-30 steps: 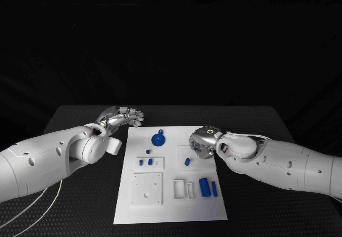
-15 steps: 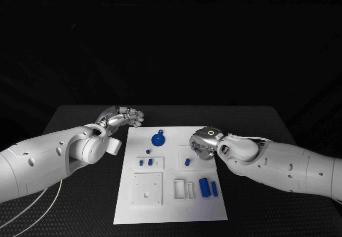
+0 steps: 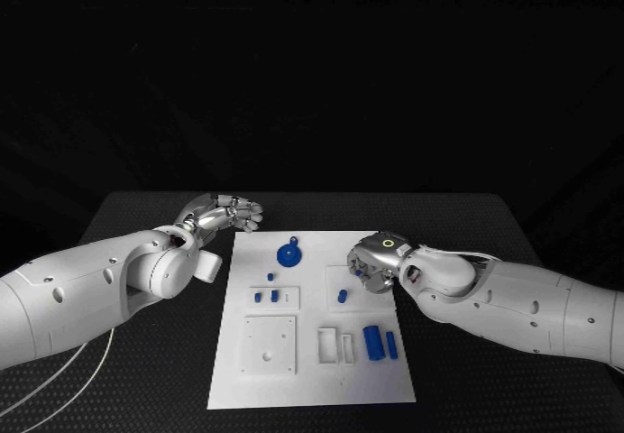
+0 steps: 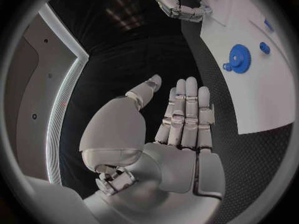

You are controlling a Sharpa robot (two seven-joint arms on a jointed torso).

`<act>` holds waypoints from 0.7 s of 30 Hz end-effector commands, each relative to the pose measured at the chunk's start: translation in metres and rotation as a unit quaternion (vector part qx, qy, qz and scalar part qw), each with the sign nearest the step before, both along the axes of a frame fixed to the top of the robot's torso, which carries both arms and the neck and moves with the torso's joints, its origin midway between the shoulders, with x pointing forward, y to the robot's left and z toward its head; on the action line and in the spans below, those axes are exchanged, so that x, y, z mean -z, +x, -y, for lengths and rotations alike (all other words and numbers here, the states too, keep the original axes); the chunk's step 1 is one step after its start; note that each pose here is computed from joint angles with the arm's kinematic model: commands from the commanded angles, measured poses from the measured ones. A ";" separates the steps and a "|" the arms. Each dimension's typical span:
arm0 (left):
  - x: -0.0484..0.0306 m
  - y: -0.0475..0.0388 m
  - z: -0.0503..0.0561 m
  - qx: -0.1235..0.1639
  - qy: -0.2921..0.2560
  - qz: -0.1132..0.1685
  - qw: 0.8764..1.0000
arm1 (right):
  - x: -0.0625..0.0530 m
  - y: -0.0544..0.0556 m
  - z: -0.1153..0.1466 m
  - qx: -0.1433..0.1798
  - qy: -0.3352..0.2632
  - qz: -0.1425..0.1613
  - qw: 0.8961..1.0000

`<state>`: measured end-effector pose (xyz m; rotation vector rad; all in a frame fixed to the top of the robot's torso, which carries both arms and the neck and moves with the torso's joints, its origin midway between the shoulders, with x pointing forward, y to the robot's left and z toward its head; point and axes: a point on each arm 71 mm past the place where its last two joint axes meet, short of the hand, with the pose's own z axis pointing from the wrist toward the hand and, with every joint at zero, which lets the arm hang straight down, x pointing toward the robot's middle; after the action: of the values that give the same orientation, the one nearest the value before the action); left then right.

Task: Assemble the parts on the task board

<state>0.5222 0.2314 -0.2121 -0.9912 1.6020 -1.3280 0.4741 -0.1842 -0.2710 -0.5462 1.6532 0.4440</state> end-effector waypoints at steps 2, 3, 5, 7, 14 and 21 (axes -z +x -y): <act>-0.0010 0.0001 0.002 0.006 -0.004 0.001 1.000 | 0.001 -0.001 -0.001 -0.001 -0.004 -0.012 1.000; -0.0009 0.0002 0.002 0.005 -0.004 0.001 1.000 | 0.001 -0.001 -0.001 -0.001 -0.003 -0.012 1.000; -0.0009 0.0003 0.001 0.005 -0.004 0.001 1.000 | 0.000 -0.001 -0.002 -0.001 -0.002 -0.011 1.000; -0.0009 0.0004 0.001 0.005 -0.004 0.001 1.000 | 0.000 0.000 -0.002 -0.001 -0.001 -0.011 1.000; -0.0009 0.0005 0.001 0.005 -0.004 0.002 1.000 | -0.002 0.000 -0.001 0.001 0.001 -0.011 1.000; -0.0007 0.0002 0.001 0.006 -0.004 0.000 1.000 | -0.001 0.003 0.002 0.010 0.000 -0.034 0.999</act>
<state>0.5228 0.2326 -0.2124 -0.9929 1.6016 -1.3243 0.4766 -0.1852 -0.2675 -0.5245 1.6760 0.4479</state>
